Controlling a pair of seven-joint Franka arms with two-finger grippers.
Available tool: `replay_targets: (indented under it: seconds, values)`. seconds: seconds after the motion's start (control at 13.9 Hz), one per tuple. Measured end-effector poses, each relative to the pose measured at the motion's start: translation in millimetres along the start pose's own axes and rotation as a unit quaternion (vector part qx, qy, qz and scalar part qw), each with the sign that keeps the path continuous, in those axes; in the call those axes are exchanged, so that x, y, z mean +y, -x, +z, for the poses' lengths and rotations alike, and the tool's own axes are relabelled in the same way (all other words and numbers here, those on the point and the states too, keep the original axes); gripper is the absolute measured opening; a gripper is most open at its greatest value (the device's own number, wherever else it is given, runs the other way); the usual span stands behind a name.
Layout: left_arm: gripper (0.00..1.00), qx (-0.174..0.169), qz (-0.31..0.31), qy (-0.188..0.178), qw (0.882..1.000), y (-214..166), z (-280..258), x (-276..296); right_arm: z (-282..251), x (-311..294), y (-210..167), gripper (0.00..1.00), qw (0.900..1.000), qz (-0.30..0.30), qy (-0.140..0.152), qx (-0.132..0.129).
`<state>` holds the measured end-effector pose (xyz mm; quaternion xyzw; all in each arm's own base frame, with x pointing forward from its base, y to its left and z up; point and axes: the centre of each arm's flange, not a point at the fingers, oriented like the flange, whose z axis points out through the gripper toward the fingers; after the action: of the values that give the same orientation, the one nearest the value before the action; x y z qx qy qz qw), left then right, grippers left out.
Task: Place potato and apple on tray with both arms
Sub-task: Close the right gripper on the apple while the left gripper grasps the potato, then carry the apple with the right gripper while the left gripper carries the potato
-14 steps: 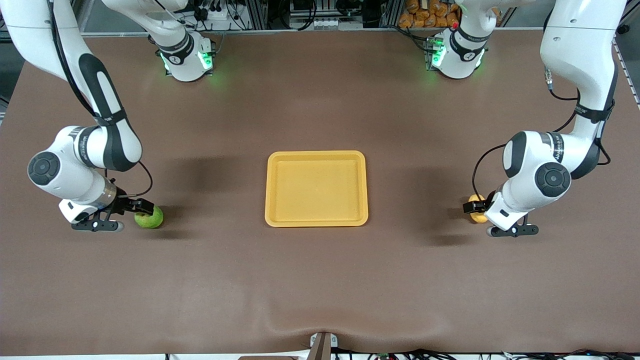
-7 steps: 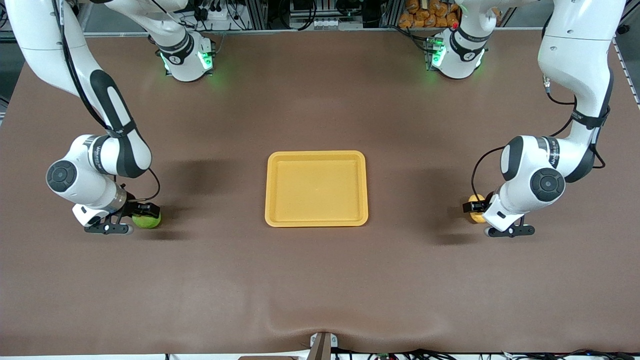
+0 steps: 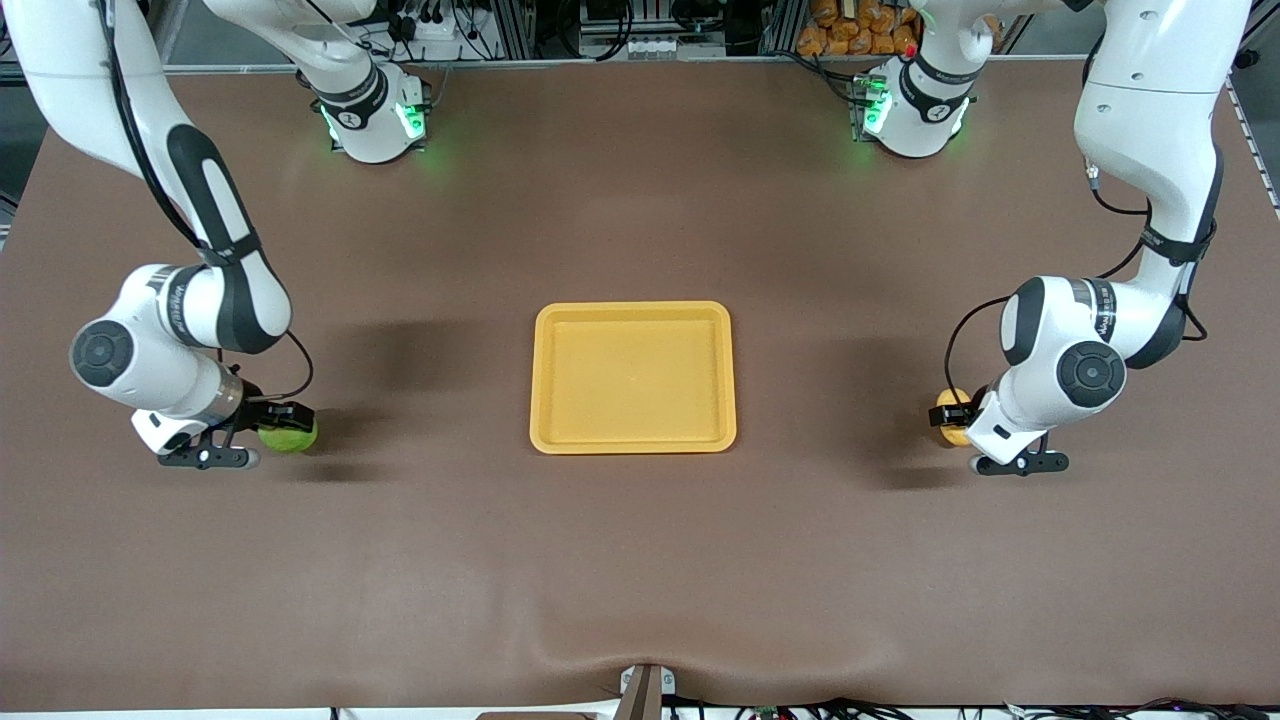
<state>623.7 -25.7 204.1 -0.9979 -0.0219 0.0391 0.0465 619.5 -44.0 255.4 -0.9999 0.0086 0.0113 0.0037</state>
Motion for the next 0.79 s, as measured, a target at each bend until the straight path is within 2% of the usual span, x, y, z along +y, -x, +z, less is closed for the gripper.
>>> replay_targets:
  seconds: [0.43,0.57,0.79]
  values:
    - [0.72,-0.001,0.0,0.0,1.0,-1,3,0,-96,-34,-11,0.84,0.999,-0.017,-0.011,-0.048]
    - [0.53,0.0,0.001,0.0,1.0,-1,2,0,-109,-59,-9,0.84,0.998,0.013,-0.009,-0.057]
    - [0.52,0.004,0.002,-0.001,1.0,-3,0,2,-120,-110,2,0.84,0.994,0.074,-0.005,-0.075]
